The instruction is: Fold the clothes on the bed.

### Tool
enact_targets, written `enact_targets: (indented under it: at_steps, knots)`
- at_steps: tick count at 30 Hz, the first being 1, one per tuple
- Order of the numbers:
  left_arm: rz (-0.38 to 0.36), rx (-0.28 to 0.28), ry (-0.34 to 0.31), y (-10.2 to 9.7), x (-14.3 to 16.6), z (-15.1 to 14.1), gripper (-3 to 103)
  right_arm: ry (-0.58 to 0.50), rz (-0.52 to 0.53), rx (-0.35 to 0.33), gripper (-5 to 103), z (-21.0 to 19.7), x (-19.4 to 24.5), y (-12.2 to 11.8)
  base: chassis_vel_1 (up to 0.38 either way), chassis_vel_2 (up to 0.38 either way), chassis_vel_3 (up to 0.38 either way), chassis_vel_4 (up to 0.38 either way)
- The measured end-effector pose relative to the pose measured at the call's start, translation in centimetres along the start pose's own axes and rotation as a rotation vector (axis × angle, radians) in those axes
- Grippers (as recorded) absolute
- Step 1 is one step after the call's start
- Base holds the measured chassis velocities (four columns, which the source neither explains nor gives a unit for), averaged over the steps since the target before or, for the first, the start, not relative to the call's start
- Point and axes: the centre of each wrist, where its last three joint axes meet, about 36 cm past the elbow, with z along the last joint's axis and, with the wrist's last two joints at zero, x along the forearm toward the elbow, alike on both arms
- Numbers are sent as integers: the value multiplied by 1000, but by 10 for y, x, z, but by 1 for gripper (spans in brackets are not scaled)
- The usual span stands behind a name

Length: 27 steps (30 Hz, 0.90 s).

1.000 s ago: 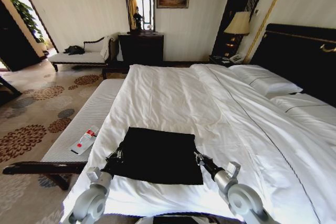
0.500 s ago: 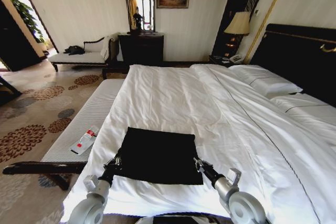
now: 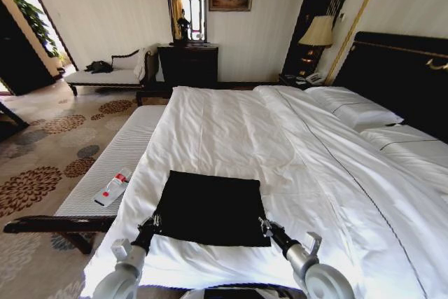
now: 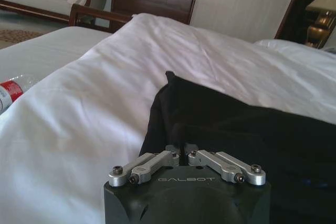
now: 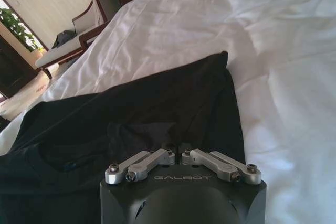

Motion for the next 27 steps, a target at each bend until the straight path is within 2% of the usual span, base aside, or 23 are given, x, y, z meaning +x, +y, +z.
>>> enact_targets:
  at_steps: [1,2,3,7,9,10,13,15,18,19,20,21,23,24,25,26,27]
  knots:
    - [-4,-14,11,0,2,4,0,5,-2,3,3,4,-1,1,0,0,0,0]
    - [-7,-23,15,0,3,5,4,7,-3,4,8,4,-1,1,0,0,0,0]
    - [-7,-23,15,0,3,5,4,7,-3,4,8,4,-1,1,0,0,0,0]
    - [-30,-52,38,4,6,9,26,1,-3,-2,29,3,0,-2,0,0,0,0]
    - [-38,-53,39,6,5,9,26,-1,-1,-3,29,3,2,-3,0,0,0,0]
    - [-44,-52,39,8,5,9,32,-2,-1,-2,35,3,3,-3,0,0,0,0]
    - [-74,-37,21,18,-2,3,48,-10,0,8,50,-1,12,-5,0,0,0,0]
    - [-80,-33,13,21,-4,1,48,-14,0,11,50,-2,15,-6,0,0,0,0]
    - [-94,-25,-8,28,-5,-8,65,-39,2,9,68,-12,24,-8,0,0,0,0]
    - [-94,-25,-8,28,-5,-8,65,-39,2,9,68,-12,24,-8,0,0,0,0]
    - [-94,-26,-19,29,-4,-13,70,-53,0,0,73,-18,27,-8,0,0,0,0]
    - [-92,-25,-30,30,-3,-17,70,-67,-4,-10,73,-24,29,-8,0,0,0,0]
    - [-84,-12,-52,31,-4,-28,81,-92,-8,-33,84,-36,31,-9,0,0,0,0]
    - [-84,-12,-52,31,-4,-28,81,-92,-8,-33,84,-36,31,-9,0,0,0,0]
    - [-79,-4,-65,31,-6,-34,86,-103,-6,-40,89,-42,30,-9,0,0,0,0]
    - [-75,7,-81,32,-12,-42,92,-111,-4,-44,89,-46,29,-10,0,0,0,0]
    - [-68,21,-102,33,-21,-53,97,-118,-2,-48,98,-51,26,-11,0,0,0,0]
